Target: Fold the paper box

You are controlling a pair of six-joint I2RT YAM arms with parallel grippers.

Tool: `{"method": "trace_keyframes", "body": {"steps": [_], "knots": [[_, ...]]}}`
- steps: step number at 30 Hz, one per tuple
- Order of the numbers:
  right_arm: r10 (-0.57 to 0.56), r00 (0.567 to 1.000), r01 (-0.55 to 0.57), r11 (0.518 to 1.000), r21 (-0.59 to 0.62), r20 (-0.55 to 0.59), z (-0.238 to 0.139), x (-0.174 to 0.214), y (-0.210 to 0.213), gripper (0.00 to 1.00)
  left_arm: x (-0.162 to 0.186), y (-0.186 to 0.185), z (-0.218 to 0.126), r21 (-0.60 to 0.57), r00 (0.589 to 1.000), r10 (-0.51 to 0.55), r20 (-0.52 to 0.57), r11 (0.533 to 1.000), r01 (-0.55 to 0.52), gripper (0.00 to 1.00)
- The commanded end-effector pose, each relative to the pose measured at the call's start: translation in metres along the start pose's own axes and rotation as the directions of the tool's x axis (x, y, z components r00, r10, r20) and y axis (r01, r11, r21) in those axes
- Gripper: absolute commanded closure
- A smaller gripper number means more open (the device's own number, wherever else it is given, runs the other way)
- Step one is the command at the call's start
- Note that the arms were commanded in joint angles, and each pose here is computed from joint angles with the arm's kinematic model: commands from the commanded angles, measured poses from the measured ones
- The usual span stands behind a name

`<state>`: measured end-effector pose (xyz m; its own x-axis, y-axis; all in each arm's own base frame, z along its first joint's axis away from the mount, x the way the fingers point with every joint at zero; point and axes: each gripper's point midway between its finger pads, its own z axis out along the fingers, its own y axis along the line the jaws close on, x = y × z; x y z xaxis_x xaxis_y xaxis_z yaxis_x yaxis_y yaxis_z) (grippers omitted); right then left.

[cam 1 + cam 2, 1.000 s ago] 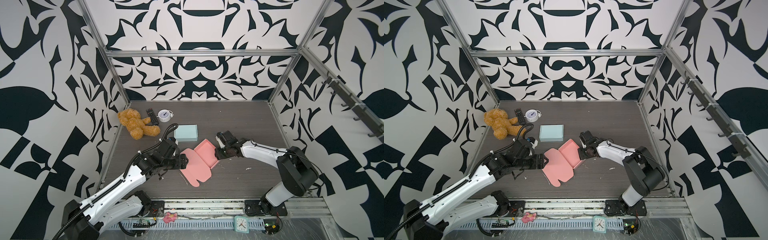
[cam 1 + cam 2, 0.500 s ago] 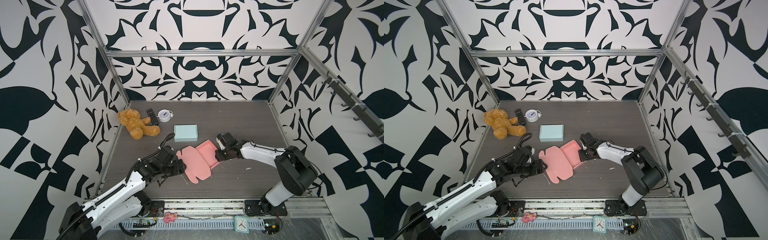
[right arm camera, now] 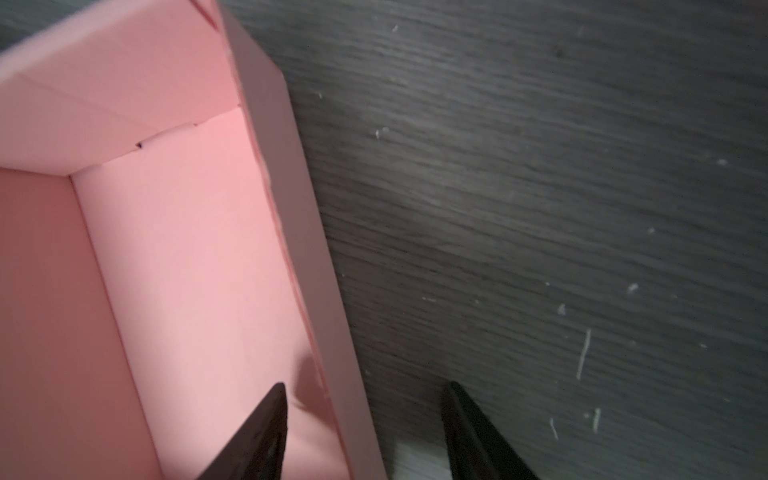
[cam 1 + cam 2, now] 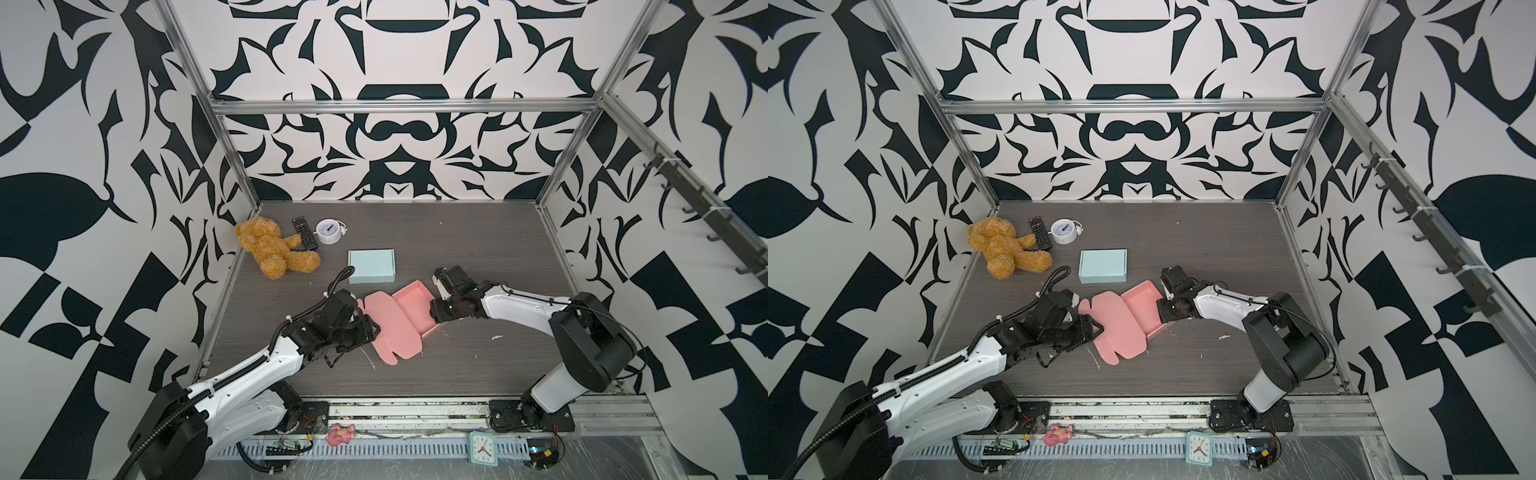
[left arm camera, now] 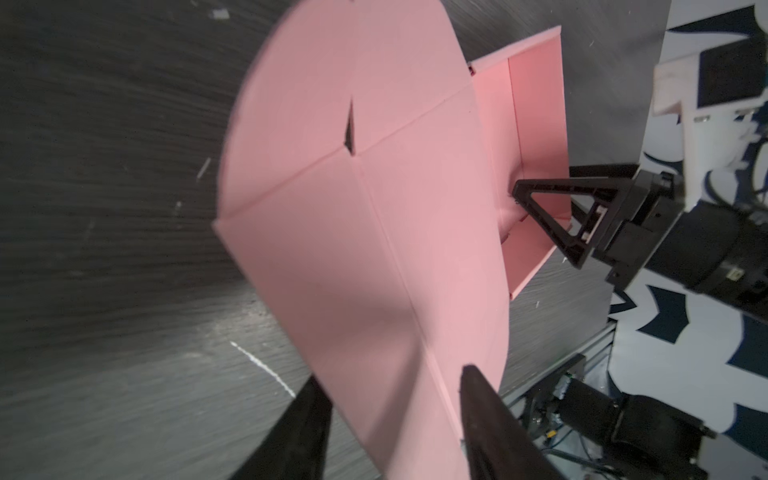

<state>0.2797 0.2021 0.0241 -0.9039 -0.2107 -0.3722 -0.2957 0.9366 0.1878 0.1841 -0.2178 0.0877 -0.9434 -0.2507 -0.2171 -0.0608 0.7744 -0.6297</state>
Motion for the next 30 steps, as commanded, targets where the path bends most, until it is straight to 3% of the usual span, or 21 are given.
{"method": "trace_keyframes", "body": {"steps": [1,11,30], "knots": [[0.014,1.000,-0.014,1.000,-0.015,-0.010,-0.005,0.005,0.001,0.39,-0.004,-0.003,0.002,0.018,0.999,-0.032,0.012,0.999,0.032,0.58],[0.023,1.000,-0.023,0.999,-0.026,0.008,-0.014,0.004,0.003,0.37,-0.009,-0.001,0.006,-0.023,0.998,-0.054,0.016,0.998,0.054,0.72],[0.061,0.989,-0.057,0.998,-0.032,0.135,-0.081,0.003,-0.001,0.26,-0.017,-0.013,0.005,-0.010,0.998,-0.046,0.032,0.999,0.046,0.84]]}}
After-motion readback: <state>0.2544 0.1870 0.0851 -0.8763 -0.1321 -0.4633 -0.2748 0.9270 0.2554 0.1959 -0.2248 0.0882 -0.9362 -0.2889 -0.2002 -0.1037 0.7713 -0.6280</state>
